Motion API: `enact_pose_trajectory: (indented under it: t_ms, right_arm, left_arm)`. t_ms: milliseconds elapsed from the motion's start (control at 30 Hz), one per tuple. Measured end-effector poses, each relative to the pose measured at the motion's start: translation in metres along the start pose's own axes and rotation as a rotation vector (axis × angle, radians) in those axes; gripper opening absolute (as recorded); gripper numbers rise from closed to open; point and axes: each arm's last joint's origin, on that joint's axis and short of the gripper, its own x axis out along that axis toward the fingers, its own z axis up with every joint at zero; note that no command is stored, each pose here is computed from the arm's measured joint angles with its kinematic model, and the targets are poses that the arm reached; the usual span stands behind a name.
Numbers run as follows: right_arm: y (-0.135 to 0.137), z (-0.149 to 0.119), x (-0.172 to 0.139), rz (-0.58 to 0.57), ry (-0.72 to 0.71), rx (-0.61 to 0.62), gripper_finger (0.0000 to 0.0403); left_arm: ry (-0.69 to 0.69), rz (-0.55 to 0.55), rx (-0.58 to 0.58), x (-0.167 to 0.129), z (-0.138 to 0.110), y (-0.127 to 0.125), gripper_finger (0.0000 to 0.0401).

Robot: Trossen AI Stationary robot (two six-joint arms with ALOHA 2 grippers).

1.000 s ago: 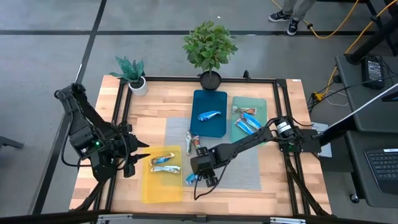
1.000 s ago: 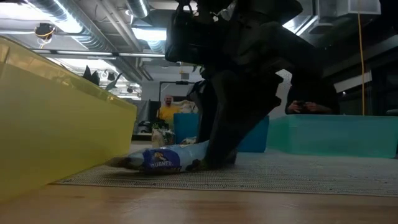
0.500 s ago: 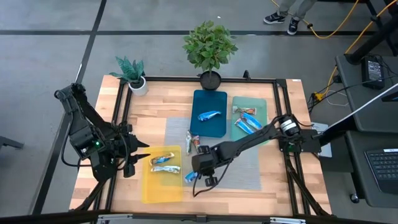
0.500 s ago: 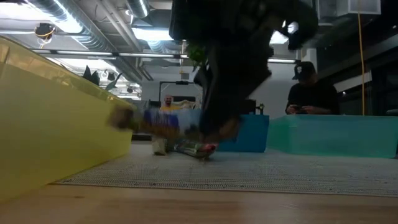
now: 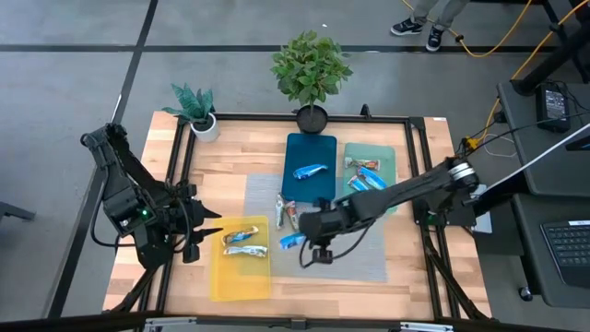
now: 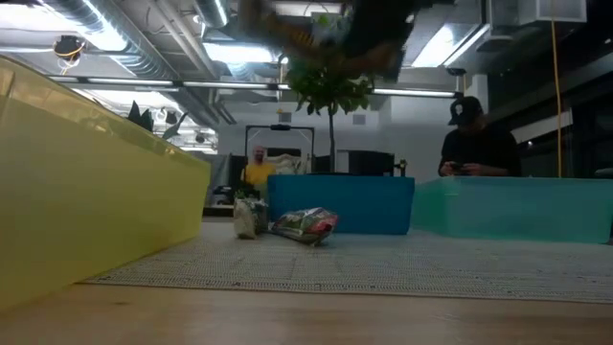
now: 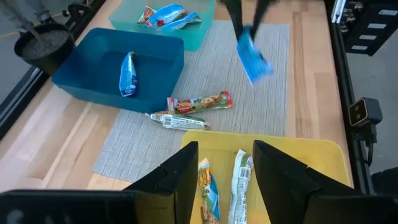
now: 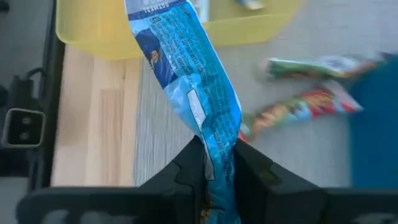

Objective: Pick and place Granola Bars by type
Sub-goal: Put the blue granola bar into the blue bin

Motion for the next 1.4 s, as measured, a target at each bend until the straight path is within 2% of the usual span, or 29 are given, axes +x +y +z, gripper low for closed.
enact_pose_trajectory:
  t_ms: [200, 333, 500, 633, 767, 867, 1033, 1167, 1300, 1400]
  right_arm:
    - [-0.010, -0.006, -0.063, -0.078, -0.076, 0.111, 0.0063]
    - [-0.016, -0.009, -0.094, -0.144, -0.156, 0.126, 0.0060]
    - [-0.022, -0.010, -0.113, -0.182, -0.219, 0.141, 0.0063]
    - [-0.033, -0.008, -0.117, -0.161, -0.212, 0.165, 0.0061]
    - [-0.056, -0.001, -0.123, -0.057, -0.136, 0.144, 0.0059]
    - [-0.079, 0.007, -0.144, -0.029, -0.121, 0.127, 0.0059]
    - [-0.116, 0.015, -0.190, -0.119, -0.140, 0.146, 0.0058]
    - [-0.141, 0.015, -0.209, -0.178, -0.154, 0.172, 0.0058]
    - [-0.160, 0.014, -0.214, -0.222, -0.157, 0.196, 0.0058]
    - [-0.177, 0.019, -0.207, -0.249, -0.152, 0.178, 0.0057]
  left_arm:
    - [-0.014, 0.013, 0.031, 0.000, 0.001, 0.001, 0.0144]
    - [-0.021, 0.019, 0.030, 0.000, 0.001, 0.001, 0.0145]
    - [-0.027, 0.023, 0.003, 0.000, 0.001, 0.001, 0.0144]
    - [-0.044, 0.035, -0.022, 0.000, 0.002, 0.001, 0.0145]
    - [-0.077, 0.057, -0.051, 0.000, 0.003, 0.002, 0.0144]
    - [-0.096, 0.074, -0.078, 0.001, 0.004, 0.003, 0.0145]
    - [-0.105, 0.096, -0.122, 0.004, 0.006, 0.006, 0.0144]
    - [-0.107, 0.115, -0.160, 0.007, 0.009, 0.008, 0.0145]
    - [-0.106, 0.133, -0.176, 0.010, 0.011, 0.011, 0.0144]
    - [-0.108, 0.149, -0.186, 0.013, 0.013, 0.013, 0.0143]
